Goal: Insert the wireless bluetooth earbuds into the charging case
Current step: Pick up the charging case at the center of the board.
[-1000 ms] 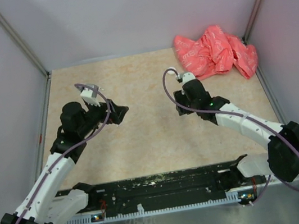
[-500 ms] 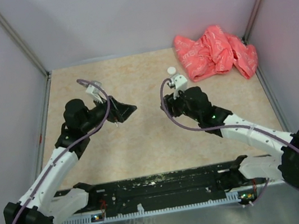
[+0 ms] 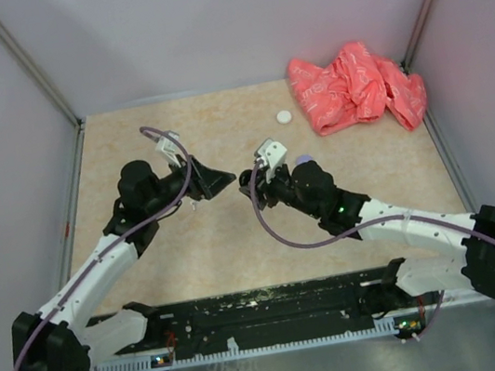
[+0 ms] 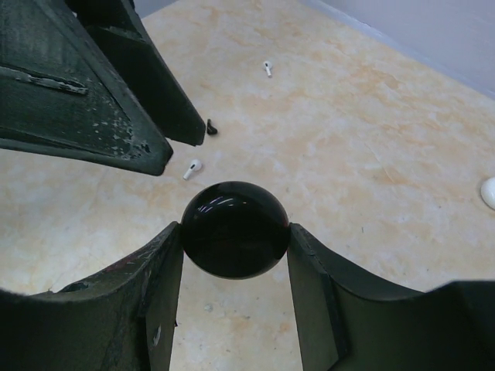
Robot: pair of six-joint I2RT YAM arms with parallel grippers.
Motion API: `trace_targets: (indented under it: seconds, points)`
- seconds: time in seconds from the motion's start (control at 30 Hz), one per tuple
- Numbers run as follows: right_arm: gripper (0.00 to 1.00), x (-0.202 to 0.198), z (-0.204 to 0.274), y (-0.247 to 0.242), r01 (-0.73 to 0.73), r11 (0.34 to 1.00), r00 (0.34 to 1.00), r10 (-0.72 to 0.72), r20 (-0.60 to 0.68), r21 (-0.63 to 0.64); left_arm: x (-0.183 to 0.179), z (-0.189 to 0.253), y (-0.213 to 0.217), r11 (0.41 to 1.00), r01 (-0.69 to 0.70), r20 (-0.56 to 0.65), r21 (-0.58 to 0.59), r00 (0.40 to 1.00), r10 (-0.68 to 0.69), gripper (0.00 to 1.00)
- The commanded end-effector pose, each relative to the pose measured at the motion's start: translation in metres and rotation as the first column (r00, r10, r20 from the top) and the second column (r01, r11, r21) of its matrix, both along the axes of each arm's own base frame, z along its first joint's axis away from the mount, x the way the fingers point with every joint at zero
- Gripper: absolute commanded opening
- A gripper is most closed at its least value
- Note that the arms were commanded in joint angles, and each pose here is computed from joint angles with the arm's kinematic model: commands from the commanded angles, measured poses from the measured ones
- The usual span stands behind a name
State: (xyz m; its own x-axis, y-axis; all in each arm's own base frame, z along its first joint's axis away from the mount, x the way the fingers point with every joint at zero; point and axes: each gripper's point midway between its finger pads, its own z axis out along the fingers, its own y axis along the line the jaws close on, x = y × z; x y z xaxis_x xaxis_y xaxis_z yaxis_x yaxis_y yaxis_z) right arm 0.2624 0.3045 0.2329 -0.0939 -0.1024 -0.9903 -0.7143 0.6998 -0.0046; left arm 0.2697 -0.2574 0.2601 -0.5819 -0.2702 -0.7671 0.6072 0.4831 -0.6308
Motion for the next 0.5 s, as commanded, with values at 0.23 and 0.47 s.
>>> trace_targets:
  seconds: [0.23, 0.47]
  points:
    - [0.47, 0.0, 0.024, 0.021, -0.012, 0.999, 0.996, 0.008, 0.093, 0.042, -0.004, -0.002, -0.021, 0.999, 0.046, 0.023, -0.009, 0.999, -0.046, 0.58]
    - [0.47, 0.0, 0.026, 0.024, -0.018, 0.999, 0.995, 0.014, 0.101, 0.037, -0.004, -0.012, -0.031, 0.998, 0.053, 0.029, 0.045, 0.998, -0.055, 0.5]
